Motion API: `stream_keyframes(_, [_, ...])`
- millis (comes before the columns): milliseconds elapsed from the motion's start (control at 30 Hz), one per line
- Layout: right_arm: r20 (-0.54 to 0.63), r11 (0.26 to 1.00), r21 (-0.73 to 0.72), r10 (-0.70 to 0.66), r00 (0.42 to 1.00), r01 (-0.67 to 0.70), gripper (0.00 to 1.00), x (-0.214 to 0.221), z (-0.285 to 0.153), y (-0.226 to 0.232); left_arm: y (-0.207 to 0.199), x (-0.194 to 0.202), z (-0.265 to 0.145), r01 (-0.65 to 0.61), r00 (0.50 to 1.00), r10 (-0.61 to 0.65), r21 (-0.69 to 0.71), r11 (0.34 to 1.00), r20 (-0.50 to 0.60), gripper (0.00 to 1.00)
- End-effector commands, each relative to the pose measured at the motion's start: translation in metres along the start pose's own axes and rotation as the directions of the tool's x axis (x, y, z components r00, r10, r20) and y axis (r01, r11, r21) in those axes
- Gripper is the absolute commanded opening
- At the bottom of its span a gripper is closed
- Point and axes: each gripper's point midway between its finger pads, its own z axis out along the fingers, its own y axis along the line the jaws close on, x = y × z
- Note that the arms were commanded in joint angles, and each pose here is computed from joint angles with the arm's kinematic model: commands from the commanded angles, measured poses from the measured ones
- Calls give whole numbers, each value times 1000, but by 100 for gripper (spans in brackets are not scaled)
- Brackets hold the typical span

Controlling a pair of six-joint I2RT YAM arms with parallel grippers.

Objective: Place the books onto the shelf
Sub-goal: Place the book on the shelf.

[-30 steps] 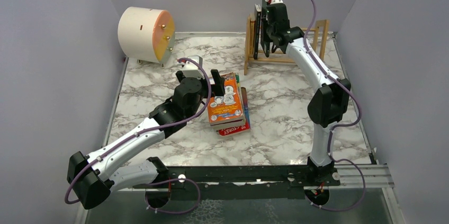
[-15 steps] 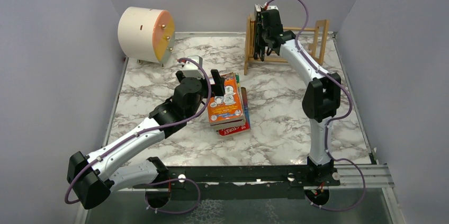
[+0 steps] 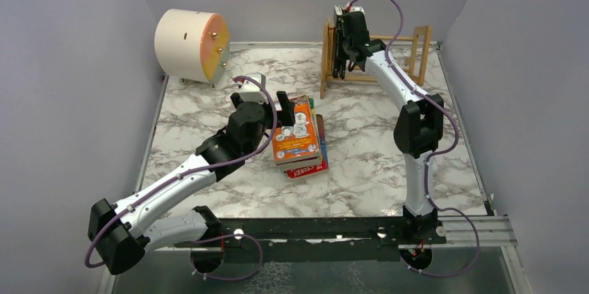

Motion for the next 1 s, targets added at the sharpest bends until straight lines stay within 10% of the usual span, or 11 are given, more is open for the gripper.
stream_keyframes(0, [98,997,-51,64,993,-59,13,-35,-9,11,2,-5,0,0,1000,0,-7,1000,22,99])
stream_keyframes(967, [198,993,-57,116,973,-107,26,-56,-101,-16,10,-1,-2,8,1000,-7,-43,999,11,99])
